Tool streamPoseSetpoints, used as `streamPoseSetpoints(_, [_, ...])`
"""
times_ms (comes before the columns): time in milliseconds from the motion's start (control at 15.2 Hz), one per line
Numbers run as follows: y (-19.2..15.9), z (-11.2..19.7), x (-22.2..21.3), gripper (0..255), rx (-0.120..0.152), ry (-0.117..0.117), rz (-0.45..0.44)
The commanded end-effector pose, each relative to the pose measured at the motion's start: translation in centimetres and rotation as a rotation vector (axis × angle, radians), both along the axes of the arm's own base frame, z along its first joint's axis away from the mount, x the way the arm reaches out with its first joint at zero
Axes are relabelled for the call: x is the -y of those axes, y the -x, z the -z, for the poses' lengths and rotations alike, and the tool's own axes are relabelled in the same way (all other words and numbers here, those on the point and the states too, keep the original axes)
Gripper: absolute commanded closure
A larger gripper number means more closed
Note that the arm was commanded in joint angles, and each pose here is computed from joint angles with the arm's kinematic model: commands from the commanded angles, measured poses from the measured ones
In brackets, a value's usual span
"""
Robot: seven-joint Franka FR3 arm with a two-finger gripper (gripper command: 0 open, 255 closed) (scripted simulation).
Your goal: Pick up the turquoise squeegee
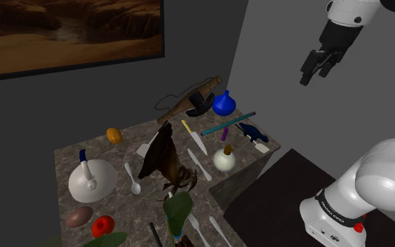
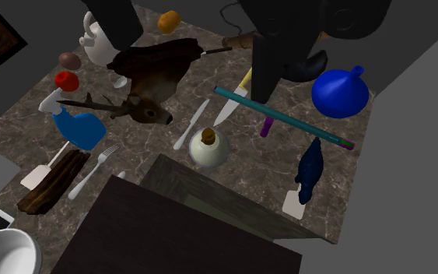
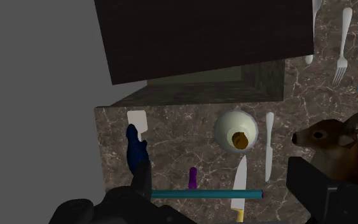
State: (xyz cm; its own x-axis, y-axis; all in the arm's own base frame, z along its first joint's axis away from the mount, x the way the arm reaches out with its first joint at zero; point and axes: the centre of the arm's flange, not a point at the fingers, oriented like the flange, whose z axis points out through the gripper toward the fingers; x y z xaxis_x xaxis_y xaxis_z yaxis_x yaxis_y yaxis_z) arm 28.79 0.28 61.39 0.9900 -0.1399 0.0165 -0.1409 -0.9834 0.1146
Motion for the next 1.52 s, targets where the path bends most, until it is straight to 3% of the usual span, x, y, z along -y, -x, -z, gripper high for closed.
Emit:
streamPoseSetpoints(0, [0.0, 0.0, 0.0, 0, 0.0, 0.0, 0.0])
streamPoseSetpoints(726, [-9.4, 11.3, -0.6, 0, -0.011, -0.07, 0.41])
streamPoseSetpoints(1452, [-18.3, 22.9, 1.8, 0, -0.022, -0.141, 0.821])
